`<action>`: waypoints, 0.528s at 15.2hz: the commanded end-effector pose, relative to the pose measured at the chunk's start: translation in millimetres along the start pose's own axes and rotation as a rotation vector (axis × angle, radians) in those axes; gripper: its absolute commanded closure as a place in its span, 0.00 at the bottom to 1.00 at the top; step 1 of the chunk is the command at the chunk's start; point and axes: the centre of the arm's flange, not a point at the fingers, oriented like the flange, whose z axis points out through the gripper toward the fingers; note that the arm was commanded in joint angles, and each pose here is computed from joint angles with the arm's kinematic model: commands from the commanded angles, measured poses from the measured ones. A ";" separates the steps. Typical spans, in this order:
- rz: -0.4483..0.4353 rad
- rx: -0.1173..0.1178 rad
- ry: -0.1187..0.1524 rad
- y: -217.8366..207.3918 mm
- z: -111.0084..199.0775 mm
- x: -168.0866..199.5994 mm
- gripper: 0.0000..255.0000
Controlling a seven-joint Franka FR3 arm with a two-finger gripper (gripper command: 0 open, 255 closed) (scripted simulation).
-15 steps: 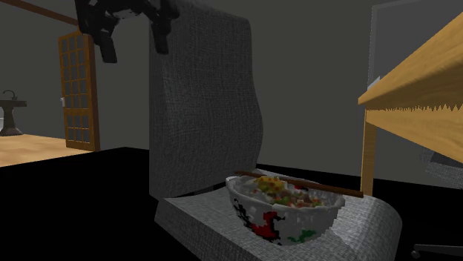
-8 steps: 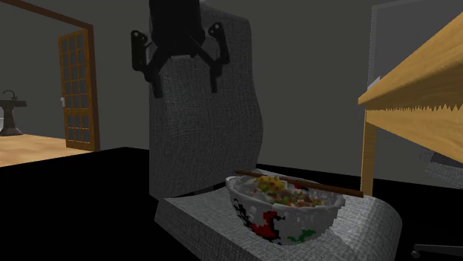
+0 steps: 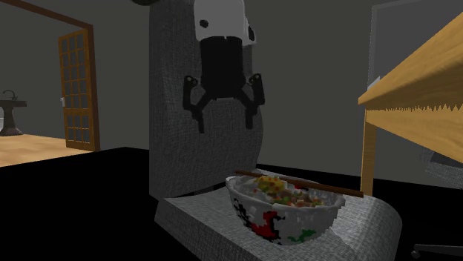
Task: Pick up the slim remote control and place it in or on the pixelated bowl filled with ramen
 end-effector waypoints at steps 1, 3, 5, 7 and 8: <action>-0.075 0.007 -0.008 20.1 18.4 11.3 0.00; -0.144 0.016 -0.015 36.9 37.0 23.0 0.00; -0.214 0.025 -0.023 52.7 55.9 35.7 0.00; -0.283 0.034 -0.030 67.5 75.0 49.3 0.00; -0.318 0.039 -0.034 74.4 84.7 56.4 0.00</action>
